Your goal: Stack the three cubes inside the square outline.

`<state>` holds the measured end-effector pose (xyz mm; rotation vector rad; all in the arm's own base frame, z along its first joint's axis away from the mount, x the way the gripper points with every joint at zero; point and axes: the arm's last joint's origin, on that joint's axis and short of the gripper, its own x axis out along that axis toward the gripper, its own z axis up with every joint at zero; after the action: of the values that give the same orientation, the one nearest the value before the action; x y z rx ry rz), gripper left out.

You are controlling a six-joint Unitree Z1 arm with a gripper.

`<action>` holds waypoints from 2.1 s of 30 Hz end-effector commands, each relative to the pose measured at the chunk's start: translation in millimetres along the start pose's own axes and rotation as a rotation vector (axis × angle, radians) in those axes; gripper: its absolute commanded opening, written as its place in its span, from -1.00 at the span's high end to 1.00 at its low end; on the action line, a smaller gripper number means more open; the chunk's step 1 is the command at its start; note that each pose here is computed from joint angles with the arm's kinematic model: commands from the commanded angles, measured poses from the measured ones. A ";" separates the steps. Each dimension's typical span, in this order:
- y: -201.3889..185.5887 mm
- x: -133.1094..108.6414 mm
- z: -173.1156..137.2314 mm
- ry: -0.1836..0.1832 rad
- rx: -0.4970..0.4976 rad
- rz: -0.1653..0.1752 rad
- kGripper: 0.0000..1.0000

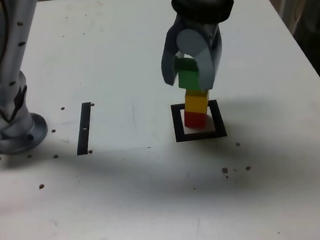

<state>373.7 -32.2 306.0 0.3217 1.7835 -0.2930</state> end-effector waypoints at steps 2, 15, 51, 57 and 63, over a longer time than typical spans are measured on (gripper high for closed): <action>-7.6 -2.5 -1.8 0.007 0.004 0.001 0.41; -11.5 -4.0 1.6 -0.002 0.015 0.019 0.32; -8.3 -23.2 -21.8 -0.067 0.003 0.051 -0.99; -18.9 -43.9 -64.1 -0.123 -0.002 0.062 -0.99; -22.8 -43.6 -106.6 -0.118 -0.036 0.059 -0.99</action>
<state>288.2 -20.5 369.5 0.3309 1.6566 -0.2471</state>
